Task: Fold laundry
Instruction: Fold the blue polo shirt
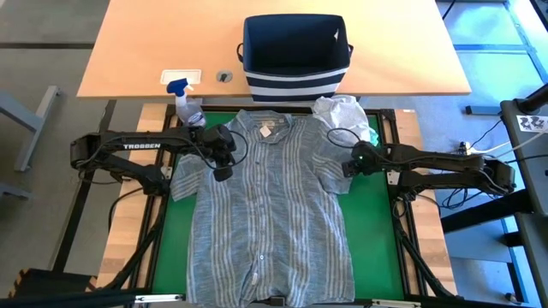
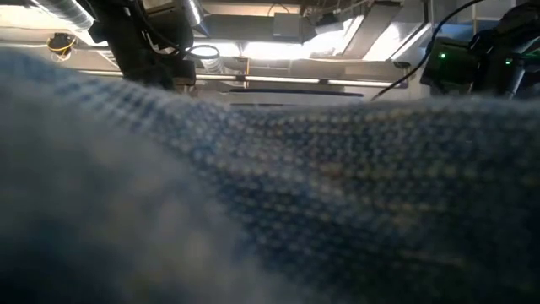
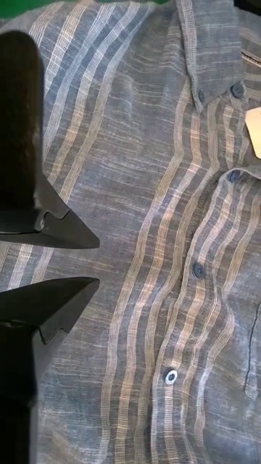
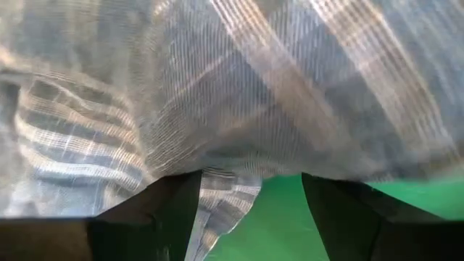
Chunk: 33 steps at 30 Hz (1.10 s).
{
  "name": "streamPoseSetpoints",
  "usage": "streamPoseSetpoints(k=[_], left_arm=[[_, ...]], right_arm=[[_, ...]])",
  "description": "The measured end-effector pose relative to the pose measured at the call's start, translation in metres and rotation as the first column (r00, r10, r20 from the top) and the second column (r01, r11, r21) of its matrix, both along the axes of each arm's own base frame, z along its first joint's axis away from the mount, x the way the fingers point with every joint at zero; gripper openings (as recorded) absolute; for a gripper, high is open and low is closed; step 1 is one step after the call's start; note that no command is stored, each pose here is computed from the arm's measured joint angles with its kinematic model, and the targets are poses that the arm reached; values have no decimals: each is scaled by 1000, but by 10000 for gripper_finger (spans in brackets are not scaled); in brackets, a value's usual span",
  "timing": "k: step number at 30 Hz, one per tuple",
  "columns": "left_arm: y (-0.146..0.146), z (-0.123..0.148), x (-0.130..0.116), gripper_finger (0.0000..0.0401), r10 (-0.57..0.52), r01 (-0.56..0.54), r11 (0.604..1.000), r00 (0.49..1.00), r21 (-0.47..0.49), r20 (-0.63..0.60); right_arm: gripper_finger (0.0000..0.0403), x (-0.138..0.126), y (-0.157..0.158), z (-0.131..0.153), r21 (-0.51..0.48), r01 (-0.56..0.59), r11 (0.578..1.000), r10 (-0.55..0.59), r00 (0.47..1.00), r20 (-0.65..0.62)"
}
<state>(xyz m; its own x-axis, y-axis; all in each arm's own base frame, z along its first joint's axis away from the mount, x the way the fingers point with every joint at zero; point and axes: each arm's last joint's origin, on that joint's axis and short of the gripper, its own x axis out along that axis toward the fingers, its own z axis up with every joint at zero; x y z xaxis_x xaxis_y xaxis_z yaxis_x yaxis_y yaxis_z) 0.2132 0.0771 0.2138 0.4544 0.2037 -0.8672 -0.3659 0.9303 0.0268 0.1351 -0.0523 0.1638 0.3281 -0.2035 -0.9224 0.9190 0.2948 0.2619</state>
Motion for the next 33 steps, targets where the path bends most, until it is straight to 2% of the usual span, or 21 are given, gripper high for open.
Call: streamPoseSetpoints(k=[4, 9, 12, 18, 24, 28, 31, 33], left_arm=[[0, 0, 0, 70, 0, 0, 1000, 1000, 0, -1], [0, 0, 0, 70, -1, 1, 1000, 1000, 0, -3], [0, 0, 0, 70, -14, 14, 1000, 1000, 7, -5], [0, 0, 0, 70, -24, 24, 1000, 1000, 12, -8], [0, 0, 0, 70, -23, 23, 1000, 1000, 10, -11], [0, 0, 0, 70, -24, 24, 1000, 1000, 13, -4], [0, 0, 0, 70, -38, 38, 999, 999, 20, -8], [0, 0, 0, 70, -42, 43, 999, 999, 23, -9]], right_arm=[[243, 1, 1, 0, 27, -44, 999, 43, 999, 15], [243, 2, 5, 2, 88, -183, 979, 178, 982, 66], [243, 2, 5, 4, 68, -237, 969, 232, 969, 84], [230, -4, 4, 3, 8, -218, 976, 218, 976, -9], [205, -13, 9, -1, 122, -156, 980, 165, 984, -71], [201, -9, 4, 1, 11, -150, 989, 150, 986, -65], [201, -3, 1, 4, -90, -191, 978, 187, 981, -44], [201, -4, 0, 3, -131, -216, 968, 206, 975, -81]])
